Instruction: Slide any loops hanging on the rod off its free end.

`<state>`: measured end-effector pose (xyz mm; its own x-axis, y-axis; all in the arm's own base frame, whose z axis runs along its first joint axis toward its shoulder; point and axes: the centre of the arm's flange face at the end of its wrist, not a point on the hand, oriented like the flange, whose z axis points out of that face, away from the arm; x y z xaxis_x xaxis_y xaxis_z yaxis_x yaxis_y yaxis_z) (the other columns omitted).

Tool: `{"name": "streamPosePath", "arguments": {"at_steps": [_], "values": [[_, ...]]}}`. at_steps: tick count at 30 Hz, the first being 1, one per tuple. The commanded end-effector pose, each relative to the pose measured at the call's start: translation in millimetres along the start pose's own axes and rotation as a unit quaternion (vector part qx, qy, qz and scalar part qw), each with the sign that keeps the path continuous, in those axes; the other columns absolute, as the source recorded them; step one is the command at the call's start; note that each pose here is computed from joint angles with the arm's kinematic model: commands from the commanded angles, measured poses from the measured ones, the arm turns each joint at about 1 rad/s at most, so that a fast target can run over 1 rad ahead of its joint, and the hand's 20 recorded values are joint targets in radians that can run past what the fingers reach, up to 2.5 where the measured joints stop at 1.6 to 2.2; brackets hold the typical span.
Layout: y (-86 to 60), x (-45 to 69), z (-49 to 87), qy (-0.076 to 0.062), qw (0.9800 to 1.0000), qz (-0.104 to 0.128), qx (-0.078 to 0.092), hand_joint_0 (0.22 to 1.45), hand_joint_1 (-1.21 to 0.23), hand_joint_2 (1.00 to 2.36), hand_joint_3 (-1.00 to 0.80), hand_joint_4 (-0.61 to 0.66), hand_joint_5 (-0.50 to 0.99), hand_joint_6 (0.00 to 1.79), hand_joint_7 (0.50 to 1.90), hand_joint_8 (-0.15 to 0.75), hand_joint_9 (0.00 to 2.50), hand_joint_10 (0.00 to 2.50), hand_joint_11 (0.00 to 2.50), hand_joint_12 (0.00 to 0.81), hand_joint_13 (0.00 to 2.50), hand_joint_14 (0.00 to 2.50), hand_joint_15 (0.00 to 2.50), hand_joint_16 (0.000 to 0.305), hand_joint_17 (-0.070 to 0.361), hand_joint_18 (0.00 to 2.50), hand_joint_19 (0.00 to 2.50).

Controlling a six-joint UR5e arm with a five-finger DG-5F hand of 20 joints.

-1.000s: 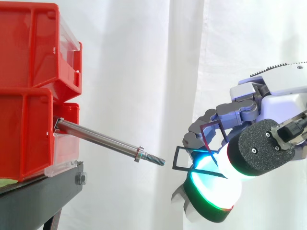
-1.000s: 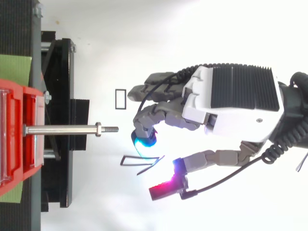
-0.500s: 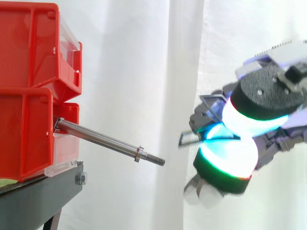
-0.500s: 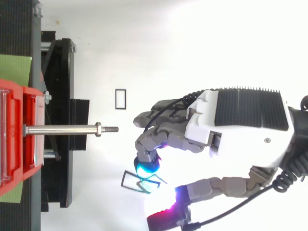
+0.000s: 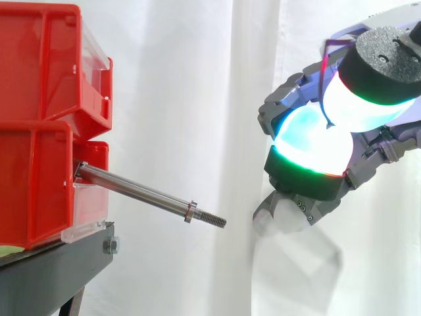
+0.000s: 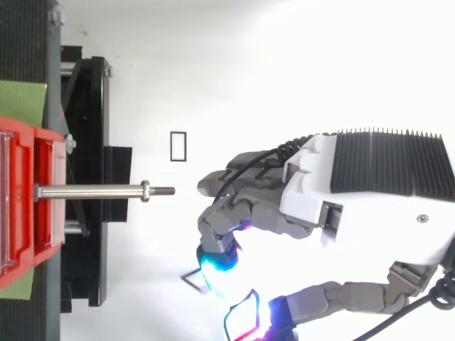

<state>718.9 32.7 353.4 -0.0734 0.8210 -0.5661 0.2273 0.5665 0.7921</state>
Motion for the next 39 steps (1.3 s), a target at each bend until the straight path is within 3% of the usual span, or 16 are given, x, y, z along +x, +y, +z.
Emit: {"name": "streamPosePath", "arguments": {"at_steps": [1,7,18,39], "values": [[-0.2,0.0,0.2,-0.001,1.0000,0.007,0.001,0.63,-0.79,1.00,-0.45,0.13,-0.19,0.86,1.08,0.310,0.67,0.01,0.21,0.337,0.46,0.00,0.00,0.041,0.093,0.32,0.00],[-0.4,0.0,0.0,0.000,1.0000,0.008,0.001,0.62,-0.77,1.00,-0.45,0.13,-0.19,0.85,1.12,0.314,0.68,0.01,0.21,0.333,0.46,0.00,0.00,0.041,0.093,0.32,0.00],[-0.4,0.2,-0.1,0.001,1.0000,0.008,0.002,0.59,-0.74,1.02,-0.28,0.09,-0.18,0.87,1.17,0.324,0.70,0.01,0.21,0.328,0.44,0.00,0.00,0.041,0.091,0.28,0.00],[-0.9,0.9,-0.2,0.003,1.0000,0.008,0.001,0.56,-0.79,1.00,-0.50,0.17,-0.18,0.84,1.14,0.321,0.71,0.01,0.22,0.335,0.43,0.00,0.00,0.042,0.094,0.28,0.00]]}}
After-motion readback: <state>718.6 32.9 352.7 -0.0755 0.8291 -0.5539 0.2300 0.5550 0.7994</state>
